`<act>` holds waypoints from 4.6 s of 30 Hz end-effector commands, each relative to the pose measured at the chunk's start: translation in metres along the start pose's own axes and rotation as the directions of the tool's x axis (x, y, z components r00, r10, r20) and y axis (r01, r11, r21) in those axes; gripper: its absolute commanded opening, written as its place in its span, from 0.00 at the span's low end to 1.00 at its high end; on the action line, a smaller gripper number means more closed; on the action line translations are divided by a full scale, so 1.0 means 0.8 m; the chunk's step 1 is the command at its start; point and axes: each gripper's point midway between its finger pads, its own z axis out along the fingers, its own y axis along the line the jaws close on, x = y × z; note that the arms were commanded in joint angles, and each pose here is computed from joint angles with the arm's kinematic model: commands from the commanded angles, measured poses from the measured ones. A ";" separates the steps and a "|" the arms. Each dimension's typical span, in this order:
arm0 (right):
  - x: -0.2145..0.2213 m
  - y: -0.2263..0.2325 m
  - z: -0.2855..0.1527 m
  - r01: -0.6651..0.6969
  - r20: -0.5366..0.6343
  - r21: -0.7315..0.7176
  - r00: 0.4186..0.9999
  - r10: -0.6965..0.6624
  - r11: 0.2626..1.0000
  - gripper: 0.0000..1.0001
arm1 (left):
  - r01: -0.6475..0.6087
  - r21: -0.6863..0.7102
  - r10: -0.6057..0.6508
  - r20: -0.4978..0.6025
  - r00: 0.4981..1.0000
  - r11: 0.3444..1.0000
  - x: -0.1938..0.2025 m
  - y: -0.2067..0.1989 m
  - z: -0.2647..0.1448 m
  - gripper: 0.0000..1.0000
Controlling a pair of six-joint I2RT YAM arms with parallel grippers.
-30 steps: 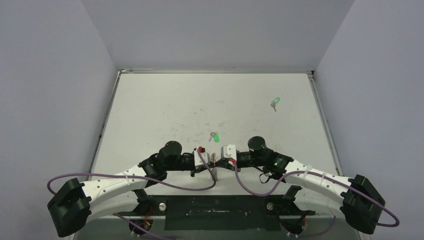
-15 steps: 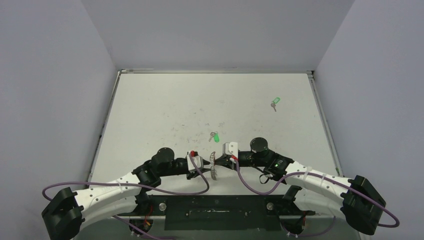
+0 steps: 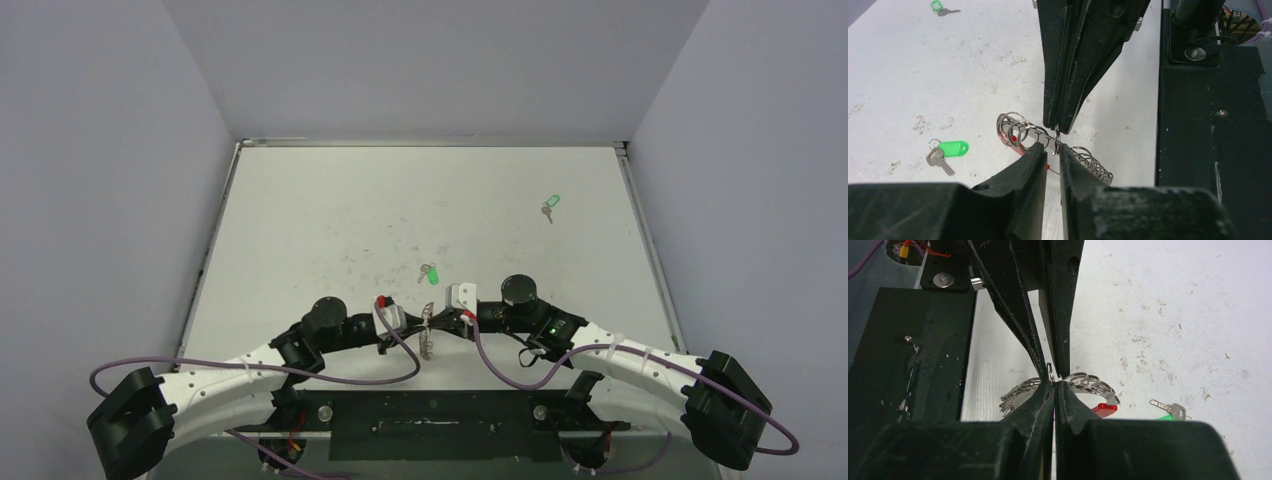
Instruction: Put the keys on the keyring
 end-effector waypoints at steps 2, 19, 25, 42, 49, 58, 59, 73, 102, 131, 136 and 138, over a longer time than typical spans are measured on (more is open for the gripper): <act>-0.033 -0.004 0.001 0.051 0.086 0.011 0.995 -0.052 0.999 0.00 | -0.018 0.009 0.017 0.093 0.996 1.000 -0.033 0.000 0.010 0.10; -0.032 -0.005 0.002 0.033 0.068 0.007 0.997 -0.034 0.999 0.20 | 0.003 -0.031 0.000 0.095 0.995 1.000 -0.034 0.007 0.006 0.00; -0.058 -0.017 -0.007 0.024 0.131 0.074 0.991 -0.033 0.997 0.63 | 0.045 -0.087 -0.039 0.064 0.997 0.995 -0.029 0.016 -0.002 0.00; -0.053 -0.212 -0.095 -0.476 0.295 0.619 0.878 0.377 0.625 1.00 | 0.111 -0.211 -0.115 -0.007 0.993 0.971 -0.017 0.028 -0.038 0.00; 0.027 -0.312 -0.171 -0.502 0.315 0.837 0.767 0.560 0.217 1.00 | 0.135 -0.208 -0.138 0.000 0.990 0.969 -0.013 0.024 -0.041 0.00; 0.158 -0.386 -0.309 -0.172 0.365 0.925 0.642 0.674 -0.337 0.99 | 0.140 -0.201 -0.143 -0.001 0.990 0.970 -0.008 0.021 -0.040 0.00; 0.169 -0.391 -0.320 -0.099 0.342 0.925 0.639 0.689 -0.367 0.99 | 0.141 -0.202 -0.144 -0.002 0.990 0.969 -0.007 0.021 -0.039 0.00; 0.272 -0.442 -0.316 0.180 0.190 0.931 0.503 0.843 -0.317 0.80 | 0.136 -0.203 -0.147 -0.038 0.988 0.970 0.005 0.023 -0.034 0.00; 0.359 -0.441 -0.298 -0.050 0.301 0.953 0.297 0.906 -0.300 0.40 | 0.134 -0.204 -0.139 -0.009 0.990 0.970 -0.001 0.023 -0.037 0.00; 0.256 -0.164 -0.118 -0.503 0.039 0.864 0.093 0.995 0.013 0.16 | 0.110 -0.212 -0.112 -0.001 0.994 0.971 -0.011 0.026 -0.038 0.00; 0.206 -0.175 -0.130 -0.467 0.006 0.879 0.214 0.977 0.097 0.36 | 0.108 -0.215 -0.111 -0.002 0.994 0.971 -0.011 0.027 -0.038 0.00; 0.195 -0.174 -0.135 -0.465 0.011 0.879 0.237 0.971 0.103 0.47 | 0.108 -0.214 -0.110 0.000 0.994 0.971 -0.011 0.027 -0.037 0.00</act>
